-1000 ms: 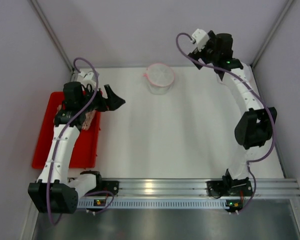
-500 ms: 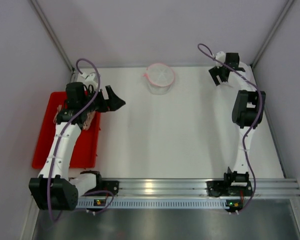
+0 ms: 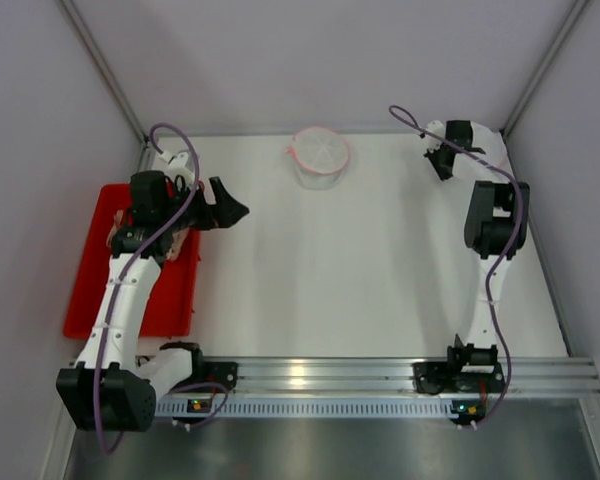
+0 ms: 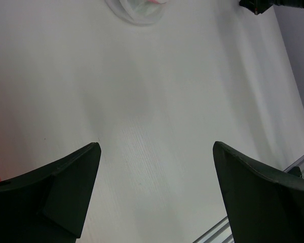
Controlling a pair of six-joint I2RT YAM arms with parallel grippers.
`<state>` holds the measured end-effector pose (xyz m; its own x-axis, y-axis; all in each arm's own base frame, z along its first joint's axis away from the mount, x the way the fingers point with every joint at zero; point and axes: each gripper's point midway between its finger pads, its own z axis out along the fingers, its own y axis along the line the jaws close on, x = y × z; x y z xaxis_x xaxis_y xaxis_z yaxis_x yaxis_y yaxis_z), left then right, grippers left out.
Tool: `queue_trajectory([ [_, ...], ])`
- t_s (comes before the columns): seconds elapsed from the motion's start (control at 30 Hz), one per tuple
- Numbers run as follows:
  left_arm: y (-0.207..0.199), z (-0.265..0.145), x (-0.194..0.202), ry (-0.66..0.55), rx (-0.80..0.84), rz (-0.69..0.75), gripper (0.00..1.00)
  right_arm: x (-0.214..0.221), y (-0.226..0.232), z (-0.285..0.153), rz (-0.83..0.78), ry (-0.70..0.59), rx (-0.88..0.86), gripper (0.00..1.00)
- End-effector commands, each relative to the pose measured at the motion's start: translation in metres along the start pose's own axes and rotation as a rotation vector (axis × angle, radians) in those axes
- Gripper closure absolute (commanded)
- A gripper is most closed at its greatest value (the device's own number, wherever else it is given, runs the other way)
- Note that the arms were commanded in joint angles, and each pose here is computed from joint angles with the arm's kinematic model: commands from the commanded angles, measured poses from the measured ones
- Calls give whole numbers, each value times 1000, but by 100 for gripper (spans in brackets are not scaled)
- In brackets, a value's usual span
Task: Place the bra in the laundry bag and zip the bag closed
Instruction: Adjust the laundry bag at the center of the board.
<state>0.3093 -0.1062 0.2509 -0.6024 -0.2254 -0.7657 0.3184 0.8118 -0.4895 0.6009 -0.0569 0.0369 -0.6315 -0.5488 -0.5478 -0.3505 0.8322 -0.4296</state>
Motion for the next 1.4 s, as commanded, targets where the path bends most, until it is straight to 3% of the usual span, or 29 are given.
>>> queue_trajectory([
  [0.0,-12,-12,-12,-55,27,47,2,-45,18,-67,18,-137,-107,100],
  [0.07,-17,-16,-13,-64,39,54,2,-35,39,-86,60,-127,-185,100],
  [0.3,-29,-28,-7,-82,79,56,2,-68,96,-213,143,-293,-446,100],
  [0.57,-37,-35,-5,-95,100,41,2,-85,104,-305,291,-413,-548,100],
  [1.07,-28,-24,14,-31,104,-20,7,-30,148,-309,397,-287,-702,100],
  [1.2,-26,-21,18,-17,100,-46,8,-21,133,-279,476,-243,-607,100],
  [1.37,-27,-22,19,-17,103,-44,10,19,91,-222,762,-116,-499,100],
])
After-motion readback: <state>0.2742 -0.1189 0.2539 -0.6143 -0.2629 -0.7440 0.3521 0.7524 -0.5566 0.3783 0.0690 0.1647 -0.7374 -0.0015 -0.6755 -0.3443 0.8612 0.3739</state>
